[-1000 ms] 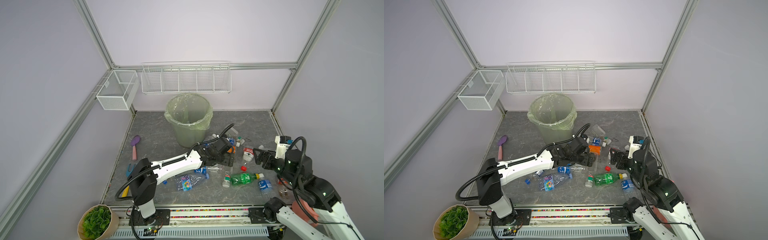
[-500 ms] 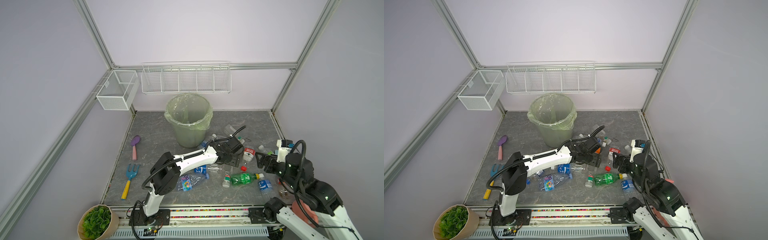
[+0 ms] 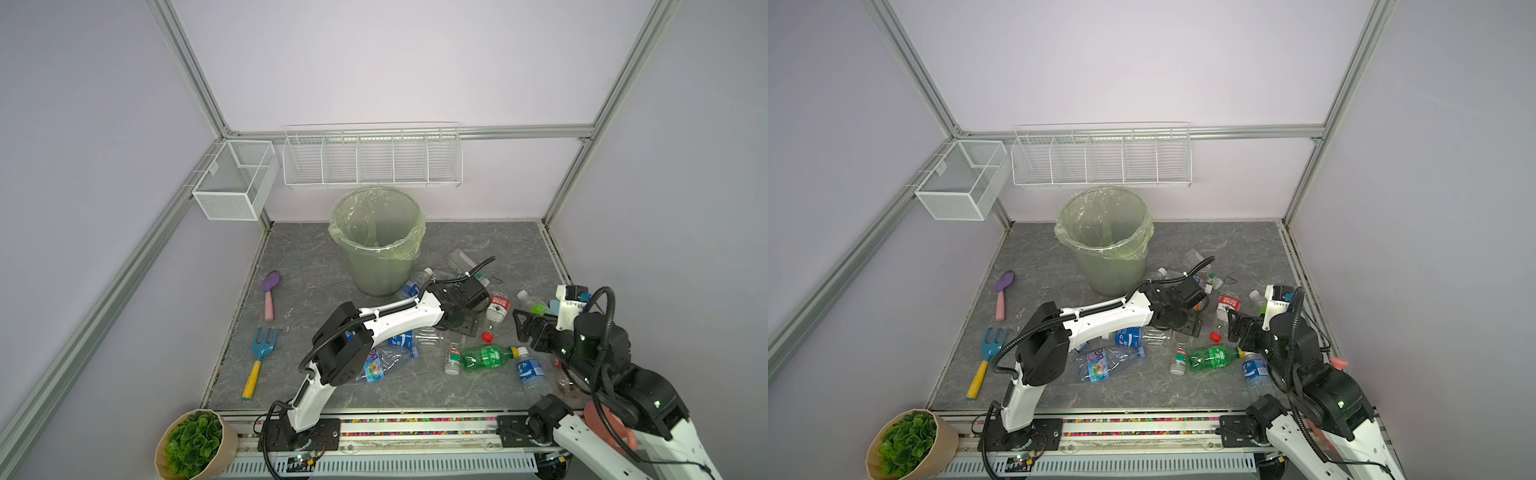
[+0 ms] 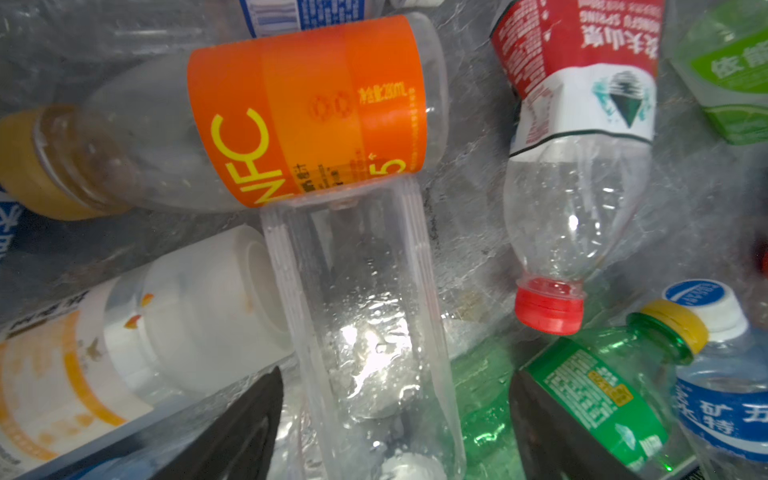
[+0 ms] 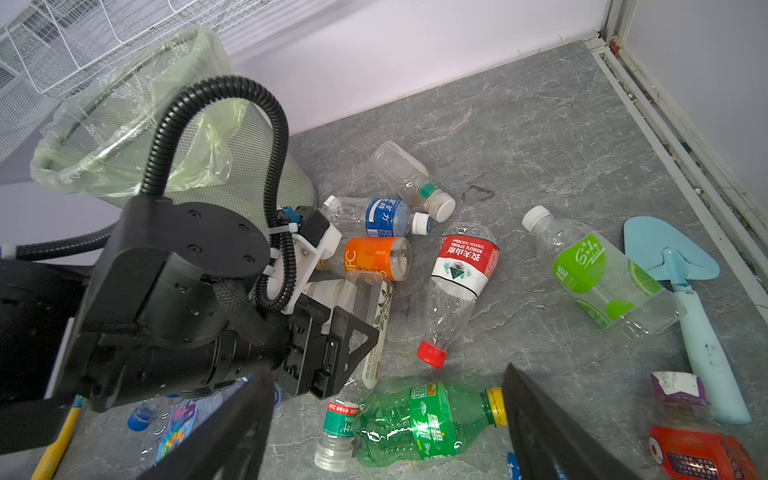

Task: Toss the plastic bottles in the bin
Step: 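Lower the left gripper and grasp the clear bottle beside the orange NFC bottle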

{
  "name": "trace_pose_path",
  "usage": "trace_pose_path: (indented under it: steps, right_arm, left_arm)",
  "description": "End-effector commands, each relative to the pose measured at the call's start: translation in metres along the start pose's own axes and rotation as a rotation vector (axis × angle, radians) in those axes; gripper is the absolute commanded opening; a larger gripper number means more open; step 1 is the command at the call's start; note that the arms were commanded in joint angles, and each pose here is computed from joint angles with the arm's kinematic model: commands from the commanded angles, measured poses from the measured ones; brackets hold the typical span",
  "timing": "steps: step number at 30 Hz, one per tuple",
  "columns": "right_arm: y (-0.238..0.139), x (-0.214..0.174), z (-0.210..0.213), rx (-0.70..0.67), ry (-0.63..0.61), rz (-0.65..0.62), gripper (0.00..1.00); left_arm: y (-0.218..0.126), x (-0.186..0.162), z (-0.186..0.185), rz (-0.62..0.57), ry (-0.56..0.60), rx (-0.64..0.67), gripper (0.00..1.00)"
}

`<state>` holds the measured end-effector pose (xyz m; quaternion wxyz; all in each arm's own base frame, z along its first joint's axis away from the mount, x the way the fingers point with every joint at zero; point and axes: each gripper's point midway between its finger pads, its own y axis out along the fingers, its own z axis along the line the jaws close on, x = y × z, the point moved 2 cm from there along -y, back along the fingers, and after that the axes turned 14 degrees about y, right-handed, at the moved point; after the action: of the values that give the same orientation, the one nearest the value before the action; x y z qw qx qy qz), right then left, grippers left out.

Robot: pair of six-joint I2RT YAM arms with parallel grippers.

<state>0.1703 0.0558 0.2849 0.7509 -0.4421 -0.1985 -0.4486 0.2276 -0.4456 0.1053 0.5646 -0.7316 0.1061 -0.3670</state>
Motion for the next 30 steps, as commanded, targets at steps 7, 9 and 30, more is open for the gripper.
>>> trace_pose_path:
  steps: [7, 9, 30]
  right_arm:
    - [0.003, -0.008, -0.007, -0.007, 0.03, 0.007, 0.88]
    - [0.001, -0.008, -0.008, -0.005, 0.033, 0.005, 0.88]
    - [-0.007, -0.007, -0.016, -0.015, 0.061, -0.024, 0.88]
  left_arm:
    - [0.008, -0.001, 0.003, 0.032, -0.003, 0.049, 0.86]
    - [0.01, -0.001, 0.003, 0.036, -0.002, 0.056, 0.86]
    - [0.033, -0.003, -0.001, 0.064, -0.001, 0.065, 0.85]
